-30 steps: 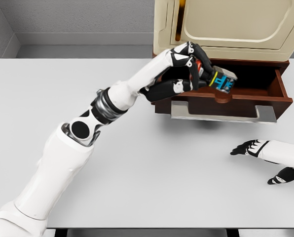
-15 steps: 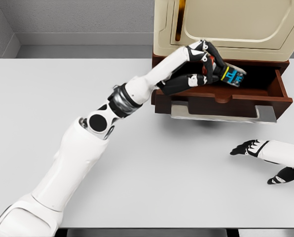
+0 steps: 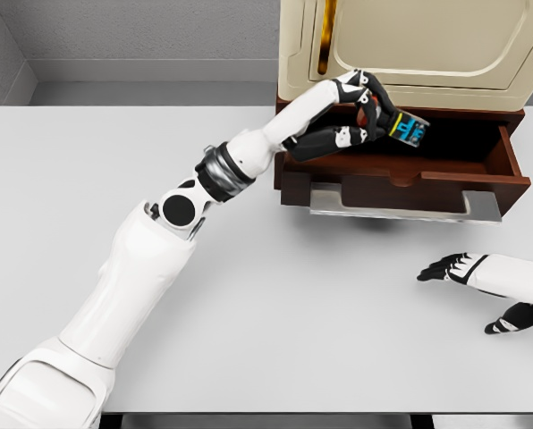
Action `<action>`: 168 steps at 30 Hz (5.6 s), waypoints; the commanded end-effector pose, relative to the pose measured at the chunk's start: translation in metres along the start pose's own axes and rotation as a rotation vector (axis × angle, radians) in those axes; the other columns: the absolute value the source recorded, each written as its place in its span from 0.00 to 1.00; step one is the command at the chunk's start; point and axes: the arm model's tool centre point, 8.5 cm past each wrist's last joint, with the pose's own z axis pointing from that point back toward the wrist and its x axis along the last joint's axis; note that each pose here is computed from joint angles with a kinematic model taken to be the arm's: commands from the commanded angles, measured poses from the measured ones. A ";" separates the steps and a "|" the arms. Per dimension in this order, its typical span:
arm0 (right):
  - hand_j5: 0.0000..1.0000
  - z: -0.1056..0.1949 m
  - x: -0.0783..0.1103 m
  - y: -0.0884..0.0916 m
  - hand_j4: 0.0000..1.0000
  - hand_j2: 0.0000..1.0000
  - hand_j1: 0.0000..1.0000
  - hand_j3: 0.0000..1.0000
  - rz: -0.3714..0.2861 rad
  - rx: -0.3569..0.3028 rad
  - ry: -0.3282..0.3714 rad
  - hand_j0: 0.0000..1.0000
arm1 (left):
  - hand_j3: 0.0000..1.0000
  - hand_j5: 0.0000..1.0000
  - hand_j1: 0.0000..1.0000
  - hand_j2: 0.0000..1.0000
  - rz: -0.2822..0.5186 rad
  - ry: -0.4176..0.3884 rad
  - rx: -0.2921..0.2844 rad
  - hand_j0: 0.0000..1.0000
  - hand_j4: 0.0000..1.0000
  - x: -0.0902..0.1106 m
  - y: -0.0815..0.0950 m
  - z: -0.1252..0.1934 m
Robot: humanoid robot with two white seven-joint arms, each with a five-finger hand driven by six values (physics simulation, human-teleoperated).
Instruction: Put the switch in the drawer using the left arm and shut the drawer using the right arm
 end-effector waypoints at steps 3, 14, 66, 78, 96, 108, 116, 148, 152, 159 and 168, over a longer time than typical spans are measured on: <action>1.00 0.000 0.000 -0.001 1.00 1.00 1.00 1.00 -0.005 -0.003 0.000 1.00 | 0.18 0.18 0.18 0.18 -0.008 0.008 -0.003 0.18 0.18 -0.002 0.002 -0.001; 1.00 0.000 0.000 -0.001 1.00 1.00 1.00 1.00 -0.004 0.003 0.000 1.00 | 0.32 0.32 0.32 0.32 -0.054 0.030 0.029 0.32 0.32 -0.006 0.011 0.000; 0.17 0.038 0.000 -0.041 0.17 0.17 0.17 0.17 0.079 -0.209 0.061 0.17 | 1.00 1.00 1.00 1.00 -0.226 0.291 -0.360 1.00 1.00 0.096 0.137 0.221; 0.14 0.048 0.004 -0.042 0.14 0.14 0.14 0.14 0.097 -0.183 0.069 0.14 | 1.00 1.00 1.00 1.00 -0.258 0.297 -0.383 1.00 1.00 0.095 0.139 0.218; 0.15 0.012 0.012 0.004 0.15 0.15 0.15 0.15 -0.008 -0.072 -0.010 0.15 | 1.00 1.00 1.00 1.00 -0.254 0.309 -0.409 1.00 1.00 0.087 0.128 0.218; 0.15 0.008 0.015 -0.034 0.15 0.15 0.15 0.15 0.069 -0.156 -0.026 0.15 | 1.00 1.00 1.00 1.00 -0.250 0.304 -0.405 1.00 1.00 0.086 0.127 0.217; 0.14 0.005 0.018 -0.064 0.14 0.14 0.14 0.14 0.125 -0.218 -0.041 0.14 | 1.00 1.00 1.00 1.00 -0.248 0.304 -0.404 1.00 1.00 0.085 0.126 0.217; 0.15 -0.065 0.047 -0.093 0.15 0.15 0.15 0.15 0.075 -0.134 -0.278 0.15 | 1.00 1.00 1.00 1.00 -0.237 0.359 -0.440 1.00 1.00 0.078 0.114 0.235; 0.15 -0.065 0.048 -0.102 0.15 0.15 0.15 0.15 0.080 -0.150 -0.283 0.15 | 1.00 1.00 1.00 1.00 -0.246 0.367 -0.444 1.00 1.00 0.080 0.118 0.236; 0.15 -0.070 0.035 -0.107 0.15 0.15 0.15 0.15 0.071 -0.146 -0.256 0.15 | 1.00 1.00 1.00 1.00 -0.253 0.457 -0.458 1.00 1.00 0.088 0.141 0.261; 0.15 -0.083 0.017 -0.111 0.15 0.15 0.15 0.15 0.041 -0.147 -0.229 0.15 | 1.00 1.00 1.00 1.00 -0.249 0.485 -0.474 1.00 1.00 0.088 0.141 0.269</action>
